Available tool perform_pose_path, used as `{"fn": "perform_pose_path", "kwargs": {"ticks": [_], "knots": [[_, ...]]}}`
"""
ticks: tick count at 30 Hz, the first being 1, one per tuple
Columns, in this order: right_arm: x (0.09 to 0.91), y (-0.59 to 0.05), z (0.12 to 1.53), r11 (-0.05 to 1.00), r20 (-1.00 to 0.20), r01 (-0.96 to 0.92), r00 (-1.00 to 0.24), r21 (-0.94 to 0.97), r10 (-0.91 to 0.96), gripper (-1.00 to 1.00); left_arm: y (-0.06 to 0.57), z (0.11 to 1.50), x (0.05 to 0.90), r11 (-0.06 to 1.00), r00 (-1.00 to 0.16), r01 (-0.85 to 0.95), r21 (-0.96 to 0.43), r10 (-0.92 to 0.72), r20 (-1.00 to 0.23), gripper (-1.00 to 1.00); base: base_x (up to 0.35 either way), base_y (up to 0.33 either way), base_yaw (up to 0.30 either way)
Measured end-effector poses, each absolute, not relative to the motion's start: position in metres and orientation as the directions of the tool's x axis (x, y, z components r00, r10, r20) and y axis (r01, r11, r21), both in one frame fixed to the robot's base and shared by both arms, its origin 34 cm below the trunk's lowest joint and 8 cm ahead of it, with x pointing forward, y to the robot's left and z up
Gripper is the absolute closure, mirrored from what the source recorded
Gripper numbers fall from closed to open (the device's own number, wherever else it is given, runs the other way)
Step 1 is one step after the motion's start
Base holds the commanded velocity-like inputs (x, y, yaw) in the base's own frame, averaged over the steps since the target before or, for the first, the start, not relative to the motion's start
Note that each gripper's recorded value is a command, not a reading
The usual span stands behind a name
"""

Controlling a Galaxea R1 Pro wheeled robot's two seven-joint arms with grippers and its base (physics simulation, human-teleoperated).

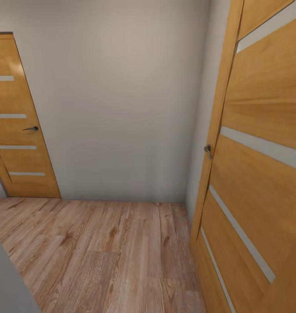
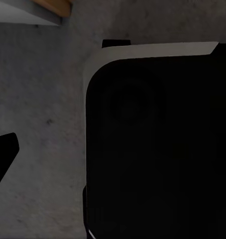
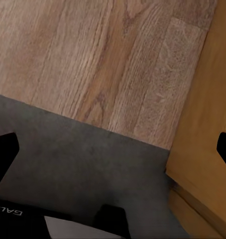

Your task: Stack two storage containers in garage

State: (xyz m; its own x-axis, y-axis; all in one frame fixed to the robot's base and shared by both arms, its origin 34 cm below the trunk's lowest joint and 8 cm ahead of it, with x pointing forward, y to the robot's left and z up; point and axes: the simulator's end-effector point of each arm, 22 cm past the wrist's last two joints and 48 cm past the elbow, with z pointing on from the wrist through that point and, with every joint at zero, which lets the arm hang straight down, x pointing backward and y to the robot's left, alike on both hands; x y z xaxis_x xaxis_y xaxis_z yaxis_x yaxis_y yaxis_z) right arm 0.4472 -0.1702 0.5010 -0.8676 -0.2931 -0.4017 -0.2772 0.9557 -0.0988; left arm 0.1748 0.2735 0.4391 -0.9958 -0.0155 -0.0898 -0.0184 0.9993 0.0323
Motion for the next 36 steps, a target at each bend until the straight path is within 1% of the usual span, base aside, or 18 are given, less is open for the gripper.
{"fn": "perform_pose_path", "kwargs": {"ticks": [19, 28, 31, 36], "knots": [[0.408, -0.196, 0.483, 0.957, -0.379, -0.277, -0.879, -0.089, -0.289, -1.00, 0.274, 0.439, 0.175, 0.999, -0.996, -0.019, 0.032, -0.016, -0.090, -1.00, 0.000, 0.000, 0.000], [0.375, -0.212, 0.472, 0.957, -0.338, -0.275, -0.895, -0.095, -0.291, -1.00, 0.274, 0.439, 0.175, 0.999, -0.996, -0.021, 0.032, -0.018, -0.090, -1.00, 0.000, 0.000, 0.000], [0.363, -0.207, 0.468, 0.957, -0.329, -0.285, -0.899, -0.058, -0.288, -1.00, 0.274, 0.439, 0.175, 0.999, -0.996, -0.022, 0.033, -0.019, -0.090, -1.00, 0.000, 0.000, 0.000], [0.351, -0.220, 0.465, 0.958, -0.315, -0.282, -0.905, -0.055, -0.285, -1.00, 0.274, 0.439, 0.175, 0.999, -0.996, -0.023, 0.033, -0.020, -0.090, -1.00, 0.000, 0.000, 0.000]]}}
